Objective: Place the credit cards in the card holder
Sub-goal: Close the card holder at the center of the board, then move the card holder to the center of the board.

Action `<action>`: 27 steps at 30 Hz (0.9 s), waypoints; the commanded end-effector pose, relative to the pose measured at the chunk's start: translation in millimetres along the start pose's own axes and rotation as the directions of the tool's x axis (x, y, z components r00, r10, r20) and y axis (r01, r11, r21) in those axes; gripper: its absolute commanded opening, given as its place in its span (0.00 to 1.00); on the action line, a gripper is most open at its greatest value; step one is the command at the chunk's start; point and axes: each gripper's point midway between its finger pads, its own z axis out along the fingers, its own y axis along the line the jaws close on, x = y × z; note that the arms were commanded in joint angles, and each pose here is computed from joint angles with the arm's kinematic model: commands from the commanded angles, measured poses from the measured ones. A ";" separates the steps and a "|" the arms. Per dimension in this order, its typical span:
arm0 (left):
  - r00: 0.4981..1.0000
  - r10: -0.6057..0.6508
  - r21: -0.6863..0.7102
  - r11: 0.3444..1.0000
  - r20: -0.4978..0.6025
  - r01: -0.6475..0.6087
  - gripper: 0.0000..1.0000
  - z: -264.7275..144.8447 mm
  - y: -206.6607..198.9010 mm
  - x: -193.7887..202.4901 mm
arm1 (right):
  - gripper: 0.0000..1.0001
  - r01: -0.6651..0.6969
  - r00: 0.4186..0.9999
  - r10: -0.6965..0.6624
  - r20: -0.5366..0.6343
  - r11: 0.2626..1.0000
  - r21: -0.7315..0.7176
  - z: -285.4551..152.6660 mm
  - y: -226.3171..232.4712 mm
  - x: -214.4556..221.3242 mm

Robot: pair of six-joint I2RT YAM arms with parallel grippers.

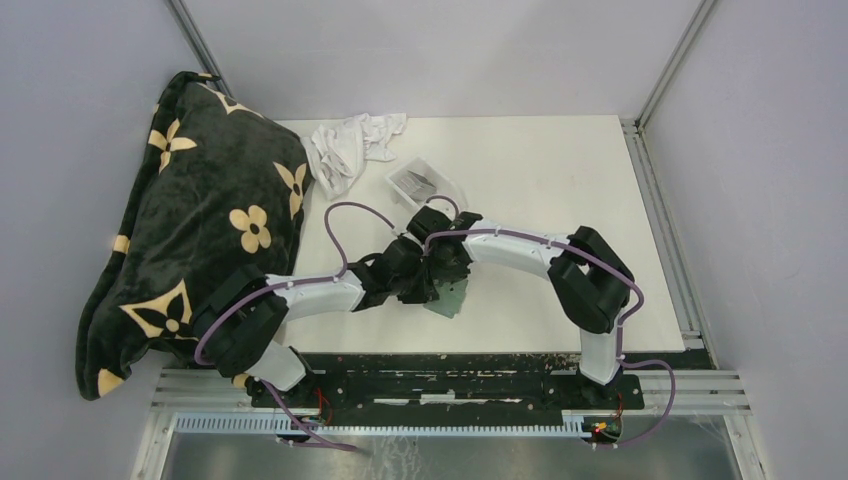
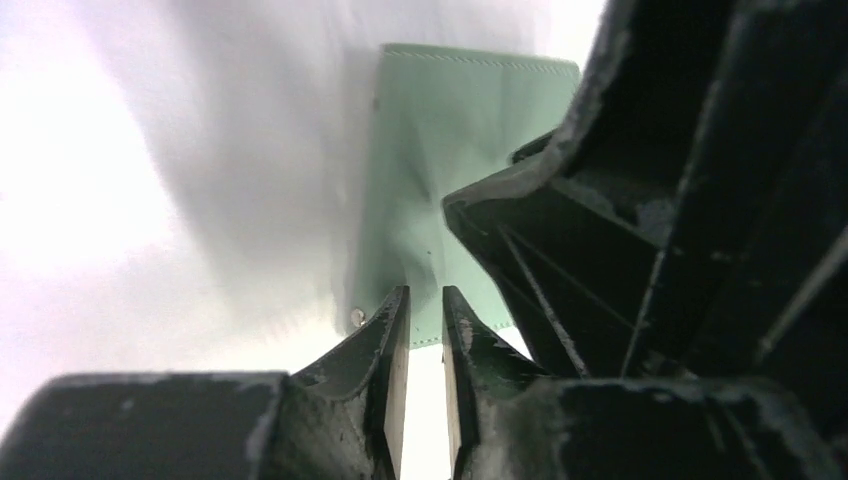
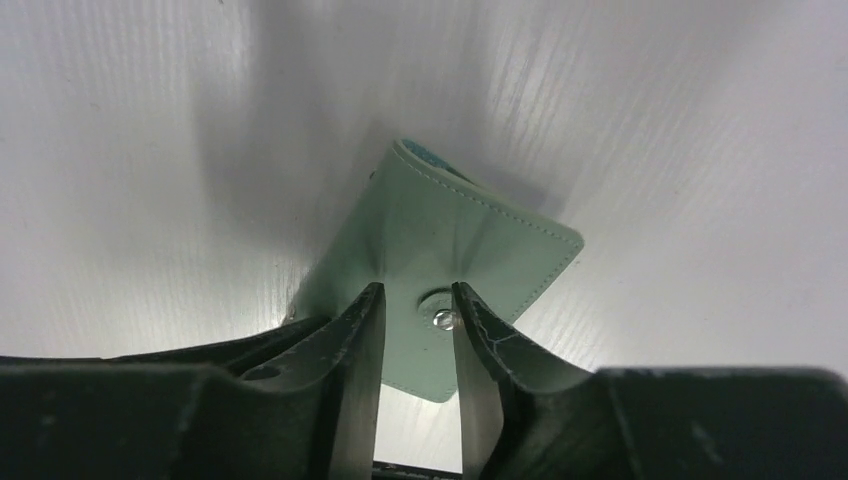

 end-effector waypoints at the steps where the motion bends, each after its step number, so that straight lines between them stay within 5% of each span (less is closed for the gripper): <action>1: 0.987 0.085 -0.015 0.996 0.138 -0.084 0.28 -21.7 -14.1 -45.3 | 0.41 0.046 0.993 -0.041 0.111 0.998 -0.042 -24.7 16.9 -36.0; 11: 0.943 0.035 -0.039 0.999 0.332 -0.024 0.46 -59.5 -10.7 -87.7 | 0.45 0.000 0.975 0.003 0.224 1.000 -0.013 -64.7 -2.8 -51.5; 22: 0.968 -0.067 -0.094 0.991 0.242 0.092 0.41 -19.5 39.7 -63.8 | 0.04 -0.095 0.983 0.083 0.161 0.993 0.067 -37.5 -48.2 7.4; 27: 0.977 -0.078 -0.060 0.994 0.201 0.091 0.39 -2.1 39.6 -60.5 | 0.01 -0.092 0.989 0.082 0.127 0.993 0.073 -23.3 -49.1 18.2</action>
